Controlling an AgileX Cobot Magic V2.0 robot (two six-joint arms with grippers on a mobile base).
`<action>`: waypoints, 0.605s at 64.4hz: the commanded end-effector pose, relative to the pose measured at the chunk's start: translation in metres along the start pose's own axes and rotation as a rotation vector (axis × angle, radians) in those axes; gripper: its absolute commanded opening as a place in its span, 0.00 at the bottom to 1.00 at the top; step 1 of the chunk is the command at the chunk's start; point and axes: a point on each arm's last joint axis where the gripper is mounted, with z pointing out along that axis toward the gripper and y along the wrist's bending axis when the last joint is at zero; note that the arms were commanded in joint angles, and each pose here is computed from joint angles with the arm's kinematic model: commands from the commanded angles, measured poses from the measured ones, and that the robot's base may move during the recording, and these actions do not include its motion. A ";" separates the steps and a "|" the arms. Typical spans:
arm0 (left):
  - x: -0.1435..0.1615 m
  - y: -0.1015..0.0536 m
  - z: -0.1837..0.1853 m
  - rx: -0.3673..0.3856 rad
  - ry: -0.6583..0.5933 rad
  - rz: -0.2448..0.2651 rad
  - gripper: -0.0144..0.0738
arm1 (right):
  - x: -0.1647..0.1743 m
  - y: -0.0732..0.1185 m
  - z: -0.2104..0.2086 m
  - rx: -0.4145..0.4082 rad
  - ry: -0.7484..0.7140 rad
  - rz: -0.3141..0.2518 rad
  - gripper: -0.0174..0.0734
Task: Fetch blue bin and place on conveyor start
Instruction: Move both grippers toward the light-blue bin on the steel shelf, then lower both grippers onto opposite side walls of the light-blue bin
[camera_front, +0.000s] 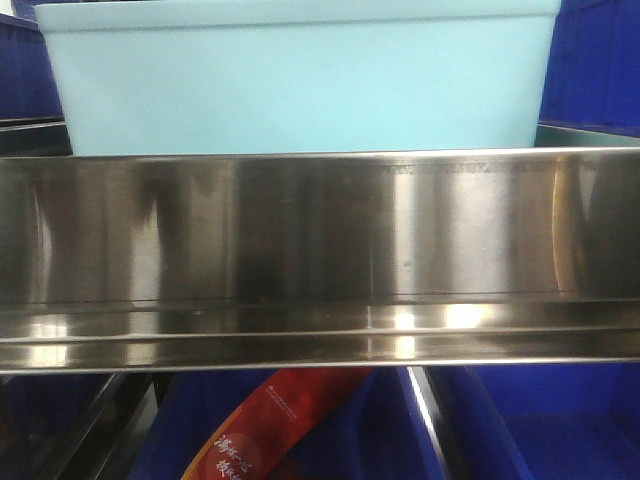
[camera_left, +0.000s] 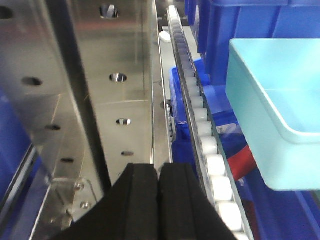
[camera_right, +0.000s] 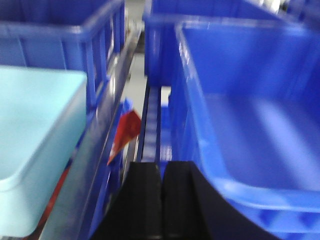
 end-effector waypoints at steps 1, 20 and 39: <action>-0.007 -0.001 0.004 0.006 -0.023 0.002 0.04 | -0.004 0.003 0.006 -0.036 -0.006 0.075 0.01; -0.033 -0.007 0.008 0.073 0.030 -0.043 0.04 | -0.022 0.035 0.018 -0.270 0.125 0.037 0.01; -0.081 -0.028 0.026 0.182 0.075 0.013 0.04 | -0.045 0.065 0.050 -0.378 0.171 0.028 0.01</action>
